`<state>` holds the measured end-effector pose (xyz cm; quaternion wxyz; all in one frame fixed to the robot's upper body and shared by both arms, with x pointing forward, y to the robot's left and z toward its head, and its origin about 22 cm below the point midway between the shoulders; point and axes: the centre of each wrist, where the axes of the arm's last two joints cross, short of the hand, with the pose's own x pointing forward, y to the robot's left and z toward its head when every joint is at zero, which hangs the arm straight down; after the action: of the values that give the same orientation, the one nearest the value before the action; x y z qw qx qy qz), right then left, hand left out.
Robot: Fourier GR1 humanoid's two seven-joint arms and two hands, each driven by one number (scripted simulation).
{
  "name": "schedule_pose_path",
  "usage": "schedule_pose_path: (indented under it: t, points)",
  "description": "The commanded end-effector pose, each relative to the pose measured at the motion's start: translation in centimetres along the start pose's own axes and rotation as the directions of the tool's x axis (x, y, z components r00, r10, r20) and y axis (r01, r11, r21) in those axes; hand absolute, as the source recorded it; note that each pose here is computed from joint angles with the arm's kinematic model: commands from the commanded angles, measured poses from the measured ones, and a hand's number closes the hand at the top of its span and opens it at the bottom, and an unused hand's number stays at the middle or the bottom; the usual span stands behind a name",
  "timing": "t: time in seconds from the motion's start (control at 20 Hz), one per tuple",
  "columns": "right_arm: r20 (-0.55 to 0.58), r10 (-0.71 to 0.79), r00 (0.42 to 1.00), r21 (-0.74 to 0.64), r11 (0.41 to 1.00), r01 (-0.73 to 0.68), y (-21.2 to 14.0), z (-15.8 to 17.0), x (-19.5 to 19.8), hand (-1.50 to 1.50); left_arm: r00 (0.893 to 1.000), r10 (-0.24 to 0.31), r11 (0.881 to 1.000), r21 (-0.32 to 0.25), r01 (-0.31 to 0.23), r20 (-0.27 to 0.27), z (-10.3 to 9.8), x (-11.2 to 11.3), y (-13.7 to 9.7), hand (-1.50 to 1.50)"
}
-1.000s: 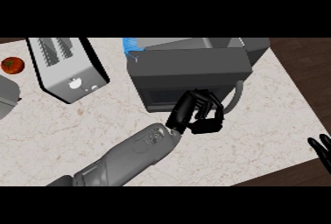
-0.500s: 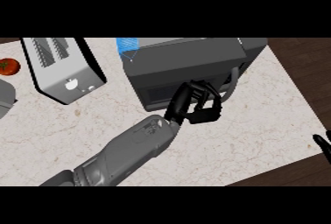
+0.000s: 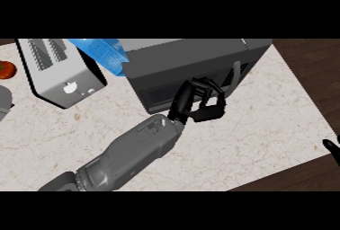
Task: Pick up the milk, place it into the microwave and close the microwave
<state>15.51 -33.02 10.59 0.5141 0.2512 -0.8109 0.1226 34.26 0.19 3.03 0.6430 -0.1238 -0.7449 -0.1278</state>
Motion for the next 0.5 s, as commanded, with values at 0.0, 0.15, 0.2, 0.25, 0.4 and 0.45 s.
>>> schedule_pose_path:
  t: [0.0,0.15,0.2,0.25,0.4,0.45]
  points:
    - [0.010,-0.024,1.000,0.032,0.999,0.023,0.23,-0.29,0.12,-1.50,0.999,-0.001,0.991,0.130,-0.004,0.038,-2.19,1.20,1.58,1.50]
    - [0.013,-0.022,1.000,0.067,0.998,0.021,0.31,-0.69,0.57,-1.50,0.999,-0.011,0.990,0.139,0.005,0.045,-1.71,0.48,1.62,1.50]
    - [0.016,-0.024,1.000,0.071,0.997,0.022,0.37,-0.72,0.59,-1.50,0.999,-0.013,0.989,0.145,0.005,0.052,-1.84,0.55,1.71,1.50]
    - [0.021,-0.039,0.999,0.070,0.997,0.037,0.71,-0.76,0.48,-1.50,0.998,-0.012,0.989,0.150,0.003,0.060,-1.99,0.73,1.71,1.50]
    - [0.005,-0.040,0.999,0.090,0.995,0.040,0.54,-0.74,0.78,-1.50,0.998,-0.011,0.987,0.160,0.000,0.065,-2.25,0.91,1.80,1.50]
    - [0.004,-0.051,0.999,0.096,0.994,0.050,0.71,-0.72,0.66,-1.50,0.997,-0.018,0.986,0.165,0.006,0.070,-2.00,0.55,1.82,1.50]
